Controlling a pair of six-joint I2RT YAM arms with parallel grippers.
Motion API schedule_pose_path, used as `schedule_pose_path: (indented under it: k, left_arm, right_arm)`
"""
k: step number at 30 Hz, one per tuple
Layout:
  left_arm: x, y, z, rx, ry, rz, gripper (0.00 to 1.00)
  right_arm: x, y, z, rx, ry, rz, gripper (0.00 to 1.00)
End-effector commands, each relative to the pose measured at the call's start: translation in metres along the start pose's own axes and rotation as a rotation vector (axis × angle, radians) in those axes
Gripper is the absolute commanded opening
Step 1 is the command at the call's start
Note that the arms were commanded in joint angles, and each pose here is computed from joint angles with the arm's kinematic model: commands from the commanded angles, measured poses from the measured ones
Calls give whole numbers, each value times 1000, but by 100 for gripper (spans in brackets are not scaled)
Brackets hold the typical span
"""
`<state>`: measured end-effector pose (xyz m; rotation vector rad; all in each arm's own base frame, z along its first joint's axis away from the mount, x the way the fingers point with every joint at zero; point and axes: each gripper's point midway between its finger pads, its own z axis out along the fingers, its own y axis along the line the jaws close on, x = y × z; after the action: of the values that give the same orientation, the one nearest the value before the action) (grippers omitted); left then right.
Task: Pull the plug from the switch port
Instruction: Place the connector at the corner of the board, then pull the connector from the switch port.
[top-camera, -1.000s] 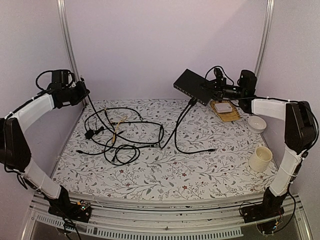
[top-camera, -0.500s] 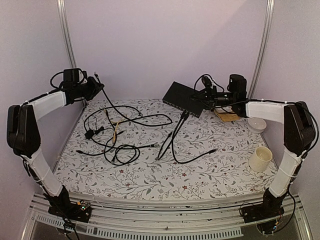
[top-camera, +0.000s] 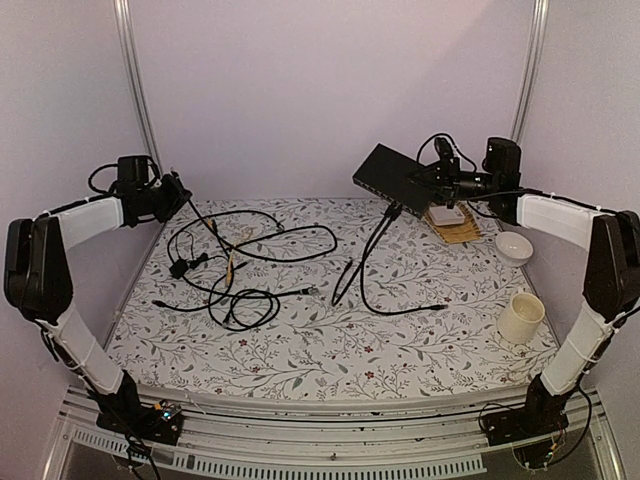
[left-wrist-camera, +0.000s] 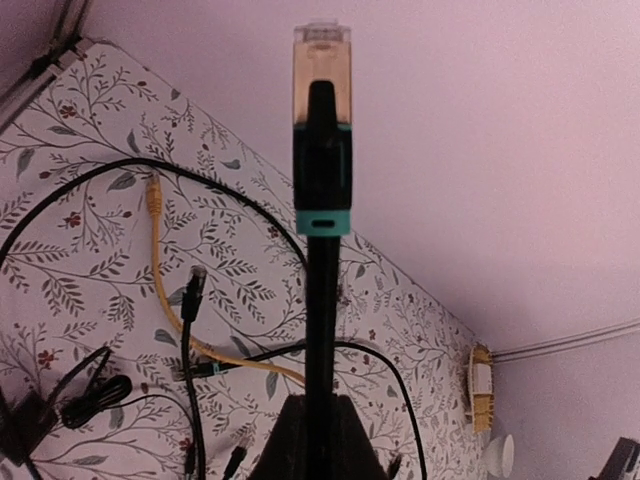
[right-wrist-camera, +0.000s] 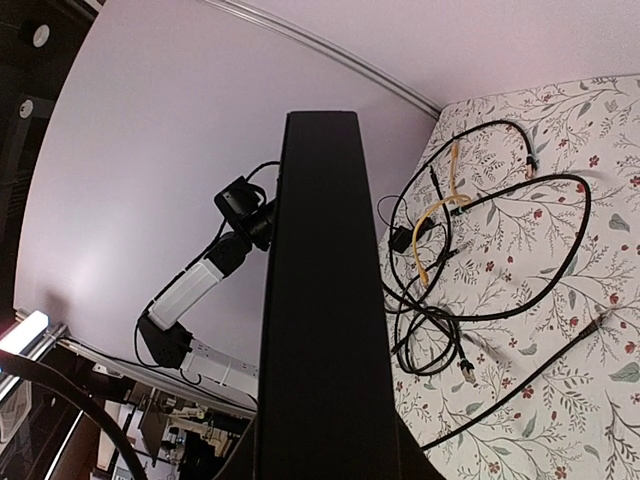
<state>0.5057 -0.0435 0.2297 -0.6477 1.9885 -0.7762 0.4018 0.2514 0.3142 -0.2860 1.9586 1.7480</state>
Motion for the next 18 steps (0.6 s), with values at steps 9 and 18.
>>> schedule_pose_path:
  k: [9,18]
  left_arm:
    - [17,101,-9,-375,50,87,44]
    - [7,11,-29,14,-48,89,51]
  right_arm:
    - [-35,48,1,-64,-31,-153,2]
    - [-33,52,5,-78,-15,-155,2]
